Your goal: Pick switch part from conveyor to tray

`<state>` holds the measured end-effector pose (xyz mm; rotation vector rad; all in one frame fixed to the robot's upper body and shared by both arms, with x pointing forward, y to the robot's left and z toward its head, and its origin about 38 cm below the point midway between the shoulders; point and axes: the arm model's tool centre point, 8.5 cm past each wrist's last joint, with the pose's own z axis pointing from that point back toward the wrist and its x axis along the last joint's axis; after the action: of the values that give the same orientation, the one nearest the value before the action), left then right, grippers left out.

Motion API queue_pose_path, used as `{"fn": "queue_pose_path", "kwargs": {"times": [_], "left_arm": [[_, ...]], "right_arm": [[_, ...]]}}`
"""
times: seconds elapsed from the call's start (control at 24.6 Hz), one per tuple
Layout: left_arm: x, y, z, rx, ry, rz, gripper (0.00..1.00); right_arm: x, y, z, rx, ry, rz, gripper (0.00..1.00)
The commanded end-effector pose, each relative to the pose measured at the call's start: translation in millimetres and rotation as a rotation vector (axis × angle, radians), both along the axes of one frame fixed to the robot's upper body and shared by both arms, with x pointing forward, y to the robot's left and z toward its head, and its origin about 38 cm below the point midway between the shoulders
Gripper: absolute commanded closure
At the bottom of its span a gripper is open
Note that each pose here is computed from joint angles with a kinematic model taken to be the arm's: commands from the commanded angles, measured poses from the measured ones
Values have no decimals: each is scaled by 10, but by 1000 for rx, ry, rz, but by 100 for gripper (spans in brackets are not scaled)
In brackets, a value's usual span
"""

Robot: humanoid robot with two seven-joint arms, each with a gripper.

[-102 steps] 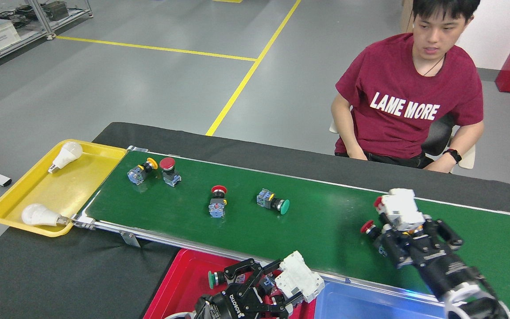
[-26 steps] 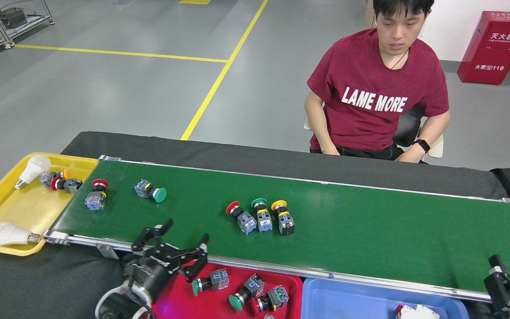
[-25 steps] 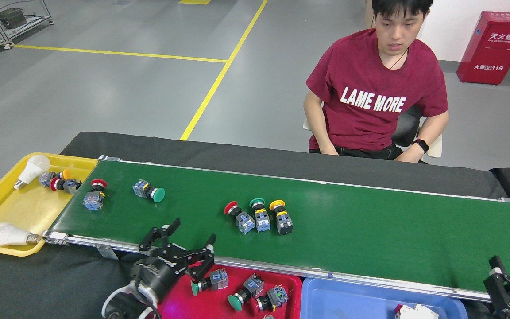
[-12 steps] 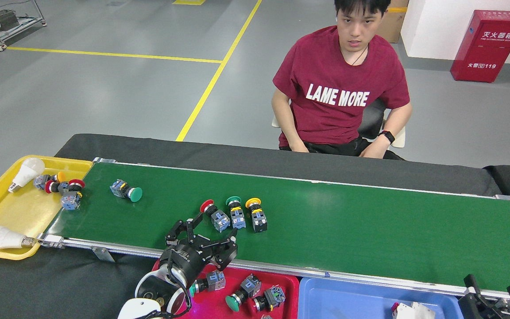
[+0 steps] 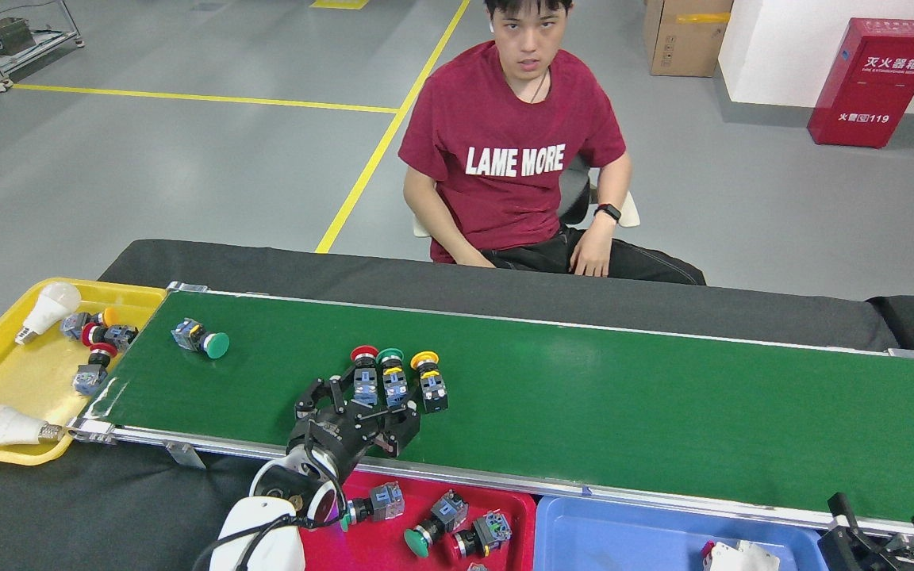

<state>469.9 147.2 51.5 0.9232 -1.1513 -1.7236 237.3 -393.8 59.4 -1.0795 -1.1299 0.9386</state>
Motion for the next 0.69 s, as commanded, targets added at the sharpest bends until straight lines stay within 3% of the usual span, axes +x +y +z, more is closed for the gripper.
{"fn": "queue_pose_path", "kwargs": {"times": [0.0,0.08,0.24,0.32,0.41,0.49,0.65], "left_arm": [[110,74,80,3,-24,47,3],[132,117,10,10,-10,93,11],[119,132,2,-31,-61,98,79],[82,129,-9,-78,-71,96,89],[-95,120,1,-108,-89,38,93],[-386,40,55,-132,-121,-76,95],[-1275,-169,143,-166,-153,-335,94]], "right_arm": [[7,4,48,-5,-19,3,4],[7,3,48,-5,-19,1,4],[0,1,39,-5,-16,1,4],[4,-1,38,-4,-16,0,4],[7,-9,29,-5,-13,-1,4],[21,-24,3,-2,-8,-7,4],[44,-47,-12,-4,-4,-9,4]]}}
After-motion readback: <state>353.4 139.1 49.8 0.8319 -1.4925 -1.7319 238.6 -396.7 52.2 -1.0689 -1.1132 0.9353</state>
